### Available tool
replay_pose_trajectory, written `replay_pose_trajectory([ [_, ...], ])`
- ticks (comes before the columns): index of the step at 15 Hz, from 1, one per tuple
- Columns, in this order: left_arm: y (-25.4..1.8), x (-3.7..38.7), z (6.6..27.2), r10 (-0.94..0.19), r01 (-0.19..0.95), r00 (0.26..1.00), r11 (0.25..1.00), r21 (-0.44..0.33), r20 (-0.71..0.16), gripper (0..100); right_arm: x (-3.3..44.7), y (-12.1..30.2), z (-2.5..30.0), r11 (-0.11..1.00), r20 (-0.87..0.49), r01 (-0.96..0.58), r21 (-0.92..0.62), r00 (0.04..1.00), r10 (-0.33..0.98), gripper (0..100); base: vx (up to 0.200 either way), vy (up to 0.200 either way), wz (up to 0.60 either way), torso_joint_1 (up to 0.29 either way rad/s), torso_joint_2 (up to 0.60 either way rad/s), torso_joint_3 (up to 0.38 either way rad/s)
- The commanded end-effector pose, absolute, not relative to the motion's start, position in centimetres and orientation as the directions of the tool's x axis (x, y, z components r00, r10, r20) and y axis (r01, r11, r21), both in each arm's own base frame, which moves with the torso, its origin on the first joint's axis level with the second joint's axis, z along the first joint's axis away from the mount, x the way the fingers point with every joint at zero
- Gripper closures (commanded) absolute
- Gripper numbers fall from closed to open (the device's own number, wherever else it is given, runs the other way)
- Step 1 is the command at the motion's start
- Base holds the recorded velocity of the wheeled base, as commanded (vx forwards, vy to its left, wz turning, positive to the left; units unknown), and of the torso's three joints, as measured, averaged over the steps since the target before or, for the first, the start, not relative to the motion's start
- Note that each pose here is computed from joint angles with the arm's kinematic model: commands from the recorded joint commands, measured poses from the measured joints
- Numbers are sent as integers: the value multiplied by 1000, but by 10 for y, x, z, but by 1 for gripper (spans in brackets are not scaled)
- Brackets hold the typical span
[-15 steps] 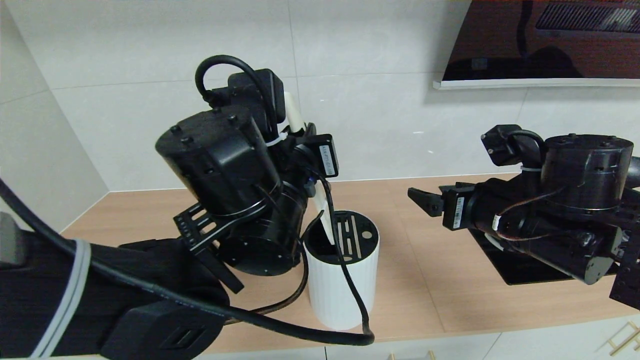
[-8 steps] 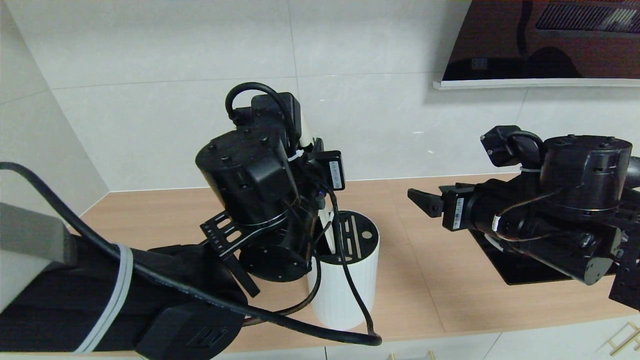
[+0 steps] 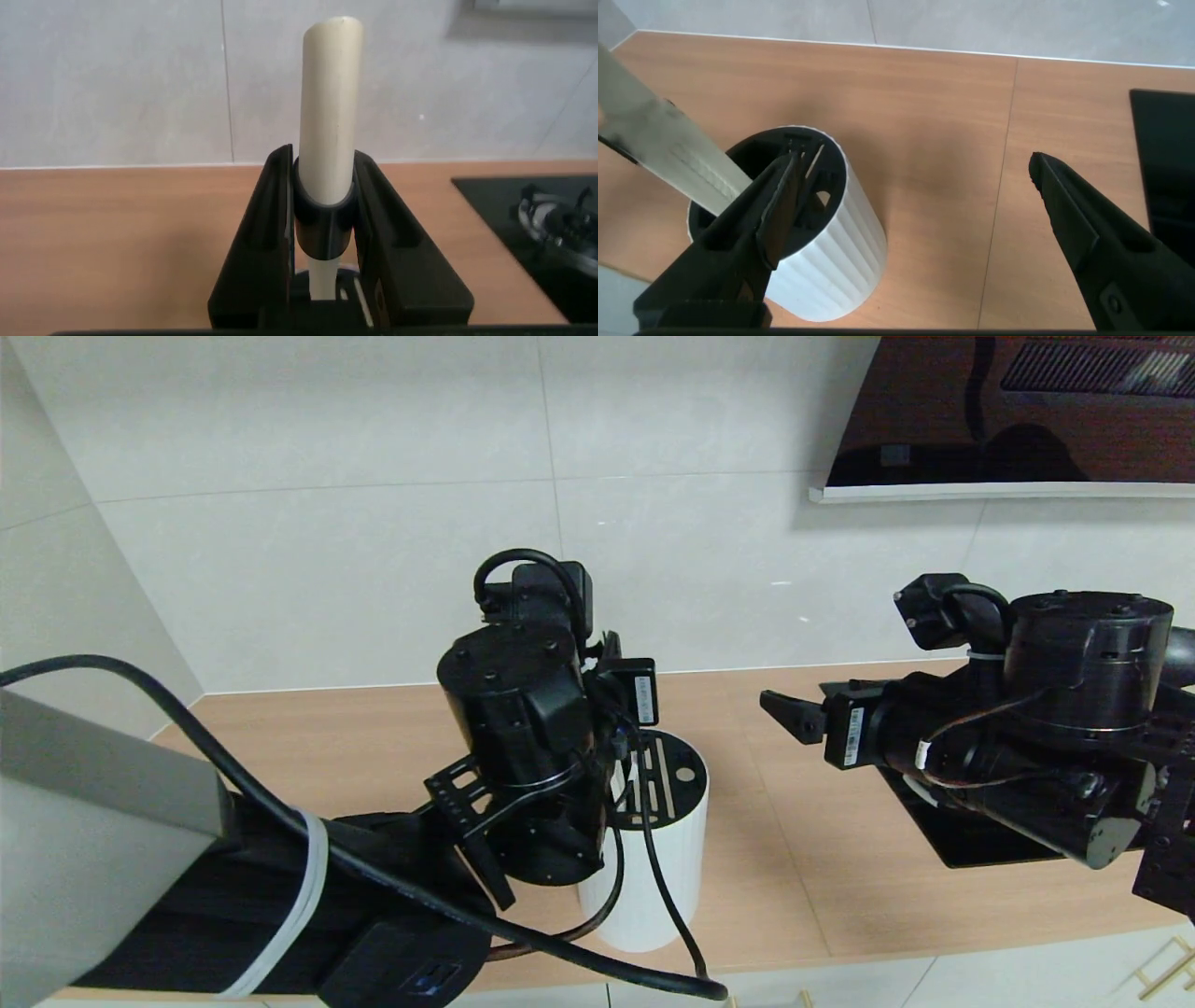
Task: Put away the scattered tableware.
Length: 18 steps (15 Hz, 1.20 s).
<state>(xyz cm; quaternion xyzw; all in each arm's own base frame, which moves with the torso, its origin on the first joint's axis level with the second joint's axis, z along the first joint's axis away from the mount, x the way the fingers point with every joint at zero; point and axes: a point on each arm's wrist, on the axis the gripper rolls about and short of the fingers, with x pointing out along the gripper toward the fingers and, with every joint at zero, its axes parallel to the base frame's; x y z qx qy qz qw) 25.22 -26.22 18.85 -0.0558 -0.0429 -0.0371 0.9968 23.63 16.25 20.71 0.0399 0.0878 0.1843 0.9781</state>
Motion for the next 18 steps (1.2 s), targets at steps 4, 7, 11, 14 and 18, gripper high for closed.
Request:
replay_pose_trajectory([
  [4, -274, 254, 160, -90, 92, 995, 993, -76, 31, 100, 237, 163, 205, 929, -163, -354, 109, 916, 368, 0, 0, 0, 0, 0, 0, 0],
  [7, -273, 253, 149, -90, 90, 996, 995, -47, 1, 100, 237, 163, 205, 929, -163, -354, 109, 916, 368, 0, 0, 0, 0, 0, 0, 0],
  [11, -274, 254, 139, -90, 90, 996, 996, -26, -21, 100, 237, 163, 205, 929, -165, -353, 108, 915, 367, 0, 0, 0, 0, 0, 0, 0],
  [14, -275, 255, 132, -90, 89, 995, 996, -11, -36, 100, 237, 163, 204, 929, -166, -353, 108, 915, 367, 0, 0, 0, 0, 0, 0, 0],
  [18, -275, 255, 132, -90, 89, 995, 996, -11, -36, 100, 237, 163, 204, 929, -166, -353, 108, 915, 367, 0, 0, 0, 0, 0, 0, 0],
])
